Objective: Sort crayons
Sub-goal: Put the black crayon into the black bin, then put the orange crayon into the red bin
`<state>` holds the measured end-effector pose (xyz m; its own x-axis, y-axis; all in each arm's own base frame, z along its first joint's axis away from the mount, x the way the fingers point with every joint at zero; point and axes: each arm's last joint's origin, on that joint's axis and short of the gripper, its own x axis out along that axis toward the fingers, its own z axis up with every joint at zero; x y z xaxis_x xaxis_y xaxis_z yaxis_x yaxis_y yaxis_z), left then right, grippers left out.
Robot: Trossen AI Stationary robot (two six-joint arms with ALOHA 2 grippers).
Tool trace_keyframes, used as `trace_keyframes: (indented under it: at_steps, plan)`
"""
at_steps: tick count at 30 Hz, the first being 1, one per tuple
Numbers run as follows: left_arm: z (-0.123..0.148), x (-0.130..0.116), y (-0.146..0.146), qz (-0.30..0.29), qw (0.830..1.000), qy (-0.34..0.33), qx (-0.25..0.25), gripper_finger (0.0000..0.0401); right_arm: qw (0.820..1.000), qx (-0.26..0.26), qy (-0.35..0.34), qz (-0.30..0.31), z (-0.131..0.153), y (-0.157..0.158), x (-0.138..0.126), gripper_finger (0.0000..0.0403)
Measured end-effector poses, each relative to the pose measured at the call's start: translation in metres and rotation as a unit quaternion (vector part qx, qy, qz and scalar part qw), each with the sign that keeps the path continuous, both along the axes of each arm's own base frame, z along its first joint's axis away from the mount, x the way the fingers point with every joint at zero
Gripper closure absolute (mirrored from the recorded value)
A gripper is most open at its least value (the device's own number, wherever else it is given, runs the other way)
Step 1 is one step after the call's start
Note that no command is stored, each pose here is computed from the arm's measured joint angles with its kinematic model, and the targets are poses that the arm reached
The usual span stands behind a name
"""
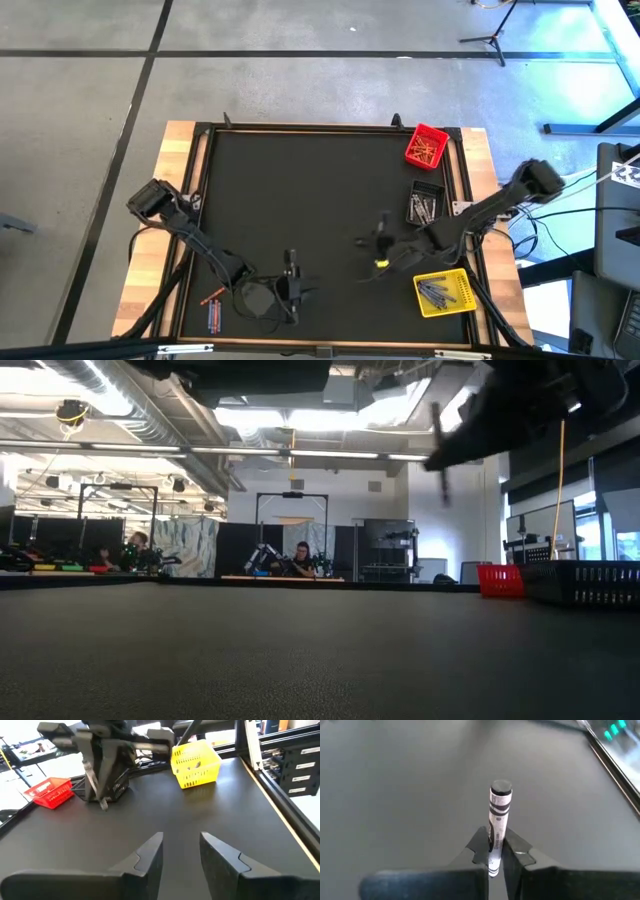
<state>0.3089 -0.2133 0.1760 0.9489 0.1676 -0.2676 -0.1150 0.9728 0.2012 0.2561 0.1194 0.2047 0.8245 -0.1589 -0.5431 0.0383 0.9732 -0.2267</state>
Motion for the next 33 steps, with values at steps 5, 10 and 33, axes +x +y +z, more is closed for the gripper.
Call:
trace_keyframes:
  at_steps: [5,10,33]
  plan:
    - [0.000,0.001,0.001,0.002,1.000,0.000,0.000,0.0282,0.993,0.006,0.065,-0.100,0.011,-0.021,-0.035,0.0374]
    - [0.000,0.000,0.001,0.001,1.000,0.000,0.000,0.0282,0.965,0.017,0.124,-0.228,0.013,-0.046,-0.070,0.0372]
    - [0.000,0.001,0.002,0.004,1.000,0.000,0.000,0.0282,0.881,0.071,0.202,-0.422,-0.038,-0.079,-0.112,0.0280]
